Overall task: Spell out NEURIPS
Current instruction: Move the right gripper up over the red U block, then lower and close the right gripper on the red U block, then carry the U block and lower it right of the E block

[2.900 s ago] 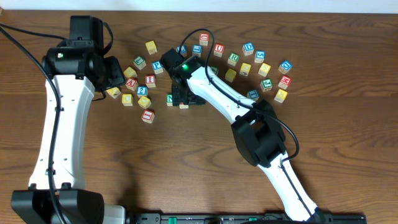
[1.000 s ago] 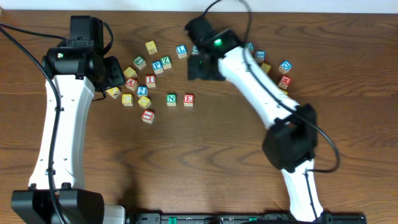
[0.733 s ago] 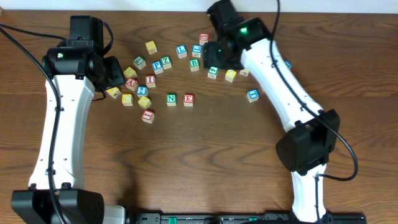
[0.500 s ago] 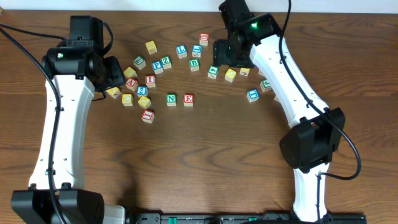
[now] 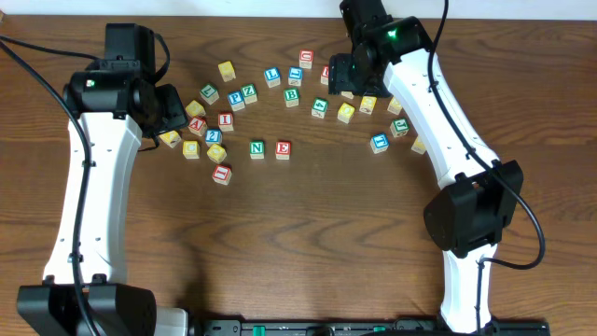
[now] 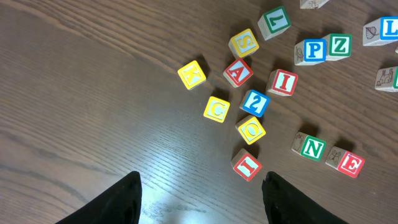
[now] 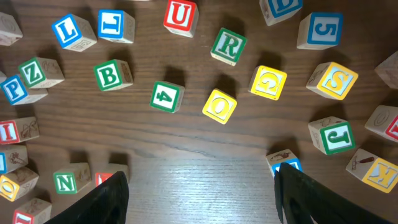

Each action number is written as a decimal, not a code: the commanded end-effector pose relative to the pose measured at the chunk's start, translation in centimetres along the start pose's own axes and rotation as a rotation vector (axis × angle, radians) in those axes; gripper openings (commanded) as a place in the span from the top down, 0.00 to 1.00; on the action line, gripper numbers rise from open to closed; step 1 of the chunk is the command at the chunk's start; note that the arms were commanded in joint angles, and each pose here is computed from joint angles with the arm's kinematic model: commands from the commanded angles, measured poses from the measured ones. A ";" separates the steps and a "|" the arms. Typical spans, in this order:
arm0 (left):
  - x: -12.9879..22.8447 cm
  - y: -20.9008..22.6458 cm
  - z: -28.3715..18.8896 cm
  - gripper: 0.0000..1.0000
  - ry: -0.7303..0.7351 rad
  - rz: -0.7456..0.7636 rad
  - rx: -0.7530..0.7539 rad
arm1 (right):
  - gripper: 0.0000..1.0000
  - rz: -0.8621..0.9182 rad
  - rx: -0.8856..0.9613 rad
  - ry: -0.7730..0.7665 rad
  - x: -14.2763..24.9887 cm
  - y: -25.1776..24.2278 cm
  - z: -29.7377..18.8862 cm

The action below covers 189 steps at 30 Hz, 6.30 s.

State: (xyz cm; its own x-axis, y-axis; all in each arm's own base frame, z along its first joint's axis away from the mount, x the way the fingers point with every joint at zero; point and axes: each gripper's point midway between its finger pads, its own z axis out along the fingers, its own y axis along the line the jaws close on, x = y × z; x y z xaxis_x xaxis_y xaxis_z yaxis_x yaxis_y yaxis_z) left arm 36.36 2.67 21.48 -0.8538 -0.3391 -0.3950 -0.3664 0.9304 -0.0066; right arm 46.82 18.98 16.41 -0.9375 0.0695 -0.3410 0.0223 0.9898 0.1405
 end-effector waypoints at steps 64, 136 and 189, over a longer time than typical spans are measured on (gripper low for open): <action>-0.1 0.1 -0.4 0.39 -0.010 -0.044 0.001 | 0.47 0.024 0.030 -0.256 -6.8 1.5 19.1; -0.1 0.1 -0.4 0.39 -0.010 -0.044 0.001 | 0.76 -0.124 0.082 0.275 11.4 3.5 8.0; -0.1 0.1 -0.4 0.39 -0.009 -0.044 0.002 | 0.71 -0.088 0.093 0.117 13.2 7.4 13.8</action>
State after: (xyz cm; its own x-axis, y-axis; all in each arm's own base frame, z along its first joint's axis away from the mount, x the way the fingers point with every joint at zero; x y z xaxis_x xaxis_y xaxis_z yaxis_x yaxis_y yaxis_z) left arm 36.34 2.67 21.46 -0.8401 -0.3733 -0.3936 -0.3978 0.9172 -0.0208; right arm 39.91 28.94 1.33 -0.9677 -0.0310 -0.2501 -0.0448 0.9977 0.0499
